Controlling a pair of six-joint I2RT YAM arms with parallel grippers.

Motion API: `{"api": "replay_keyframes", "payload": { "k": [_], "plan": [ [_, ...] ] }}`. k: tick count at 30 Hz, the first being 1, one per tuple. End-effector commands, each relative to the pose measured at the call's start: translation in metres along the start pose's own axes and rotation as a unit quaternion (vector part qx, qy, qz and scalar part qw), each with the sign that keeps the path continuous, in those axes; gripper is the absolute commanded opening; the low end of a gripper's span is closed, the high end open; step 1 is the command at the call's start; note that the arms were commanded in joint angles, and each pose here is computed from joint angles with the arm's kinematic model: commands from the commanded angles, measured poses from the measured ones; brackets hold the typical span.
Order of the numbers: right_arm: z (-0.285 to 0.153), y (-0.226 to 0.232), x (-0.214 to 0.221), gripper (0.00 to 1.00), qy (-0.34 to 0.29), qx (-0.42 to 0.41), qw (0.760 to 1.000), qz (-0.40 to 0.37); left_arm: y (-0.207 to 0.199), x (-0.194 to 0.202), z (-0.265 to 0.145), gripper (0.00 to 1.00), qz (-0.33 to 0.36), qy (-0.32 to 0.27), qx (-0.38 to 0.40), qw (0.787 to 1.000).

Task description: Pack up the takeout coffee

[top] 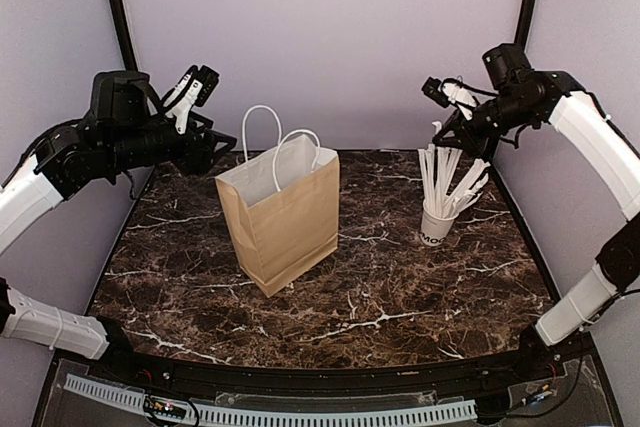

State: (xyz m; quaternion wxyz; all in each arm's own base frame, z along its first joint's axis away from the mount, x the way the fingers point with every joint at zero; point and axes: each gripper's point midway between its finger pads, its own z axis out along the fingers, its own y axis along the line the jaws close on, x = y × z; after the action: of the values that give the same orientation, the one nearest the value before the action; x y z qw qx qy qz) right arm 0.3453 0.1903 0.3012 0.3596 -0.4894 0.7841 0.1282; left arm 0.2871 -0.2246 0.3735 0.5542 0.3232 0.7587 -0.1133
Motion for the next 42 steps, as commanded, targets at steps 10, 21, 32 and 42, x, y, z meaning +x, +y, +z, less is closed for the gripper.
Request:
{"api": "replay_keyframes", "payload": {
  "k": [10,21,32,42],
  "plan": [
    [-0.071,0.064,-0.153,0.0,-0.238,-0.096,0.961,-0.097,0.036,-0.014,-0.024,0.68,-0.05,-0.041,-0.092,0.994],
    [-0.064,0.078,-0.24,0.0,-0.351,-0.156,0.917,-0.108,0.039,-0.009,-0.045,0.69,-0.082,-0.061,-0.097,0.99],
    [0.022,0.167,-0.253,0.48,-0.308,-0.257,0.91,-0.106,0.04,0.004,-0.049,0.7,-0.085,-0.06,-0.106,0.989],
    [-0.02,0.069,-0.232,0.99,-0.296,-0.085,0.948,-0.075,0.062,0.019,-0.053,0.77,-0.096,-0.046,-0.175,0.979]
  ]
}}
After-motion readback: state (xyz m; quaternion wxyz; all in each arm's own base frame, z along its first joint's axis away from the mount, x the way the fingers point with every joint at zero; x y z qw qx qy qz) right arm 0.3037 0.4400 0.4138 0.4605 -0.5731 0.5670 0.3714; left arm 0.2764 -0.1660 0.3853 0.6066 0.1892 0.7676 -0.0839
